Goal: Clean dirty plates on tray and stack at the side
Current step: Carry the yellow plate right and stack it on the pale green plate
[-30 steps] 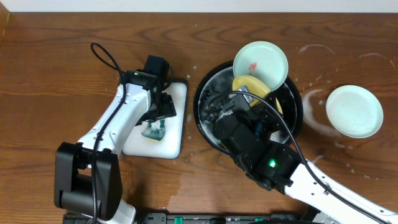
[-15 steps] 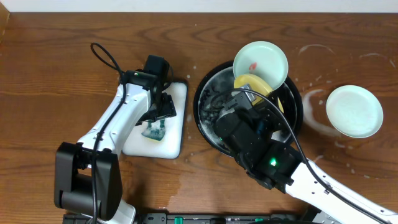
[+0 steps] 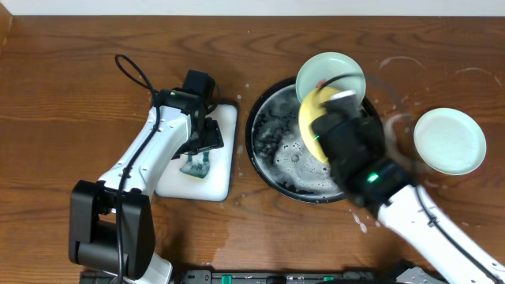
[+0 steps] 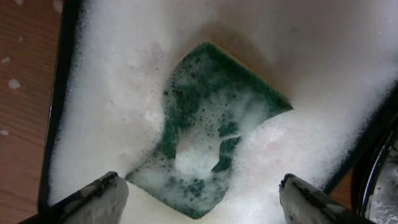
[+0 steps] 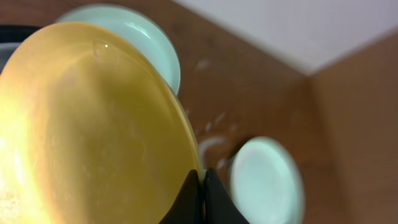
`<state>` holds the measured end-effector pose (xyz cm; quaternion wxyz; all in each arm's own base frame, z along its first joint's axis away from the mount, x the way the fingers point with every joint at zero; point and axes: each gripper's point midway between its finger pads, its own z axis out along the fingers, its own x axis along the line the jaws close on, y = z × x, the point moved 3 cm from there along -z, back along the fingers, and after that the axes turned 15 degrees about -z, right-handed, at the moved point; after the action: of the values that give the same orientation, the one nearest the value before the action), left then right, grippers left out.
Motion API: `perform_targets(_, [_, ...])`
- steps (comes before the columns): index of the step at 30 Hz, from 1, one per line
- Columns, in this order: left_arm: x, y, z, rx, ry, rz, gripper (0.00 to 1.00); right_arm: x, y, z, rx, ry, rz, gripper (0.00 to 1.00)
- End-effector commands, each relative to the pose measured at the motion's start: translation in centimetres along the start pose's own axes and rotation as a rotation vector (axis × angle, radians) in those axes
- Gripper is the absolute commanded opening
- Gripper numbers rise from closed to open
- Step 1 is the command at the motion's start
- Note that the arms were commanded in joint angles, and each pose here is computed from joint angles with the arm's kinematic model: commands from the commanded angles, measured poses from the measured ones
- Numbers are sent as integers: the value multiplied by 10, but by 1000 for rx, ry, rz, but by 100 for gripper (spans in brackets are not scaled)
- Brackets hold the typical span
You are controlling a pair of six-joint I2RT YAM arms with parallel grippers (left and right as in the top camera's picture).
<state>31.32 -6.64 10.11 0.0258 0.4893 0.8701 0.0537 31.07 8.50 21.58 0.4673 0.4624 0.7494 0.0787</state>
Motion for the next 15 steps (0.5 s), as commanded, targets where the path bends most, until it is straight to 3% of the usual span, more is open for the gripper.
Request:
perform_targets(1, [2,1,1,0,8,7,82,-5,-5,12,10,241,302,1])
perform_targets(8, [1,1,1,0,7,7,82,-77,-57,53,100,400,766,1])
perform_targets(15, [2,1,1,0,8,7,82,-164,-161,80,254,125,1147,1])
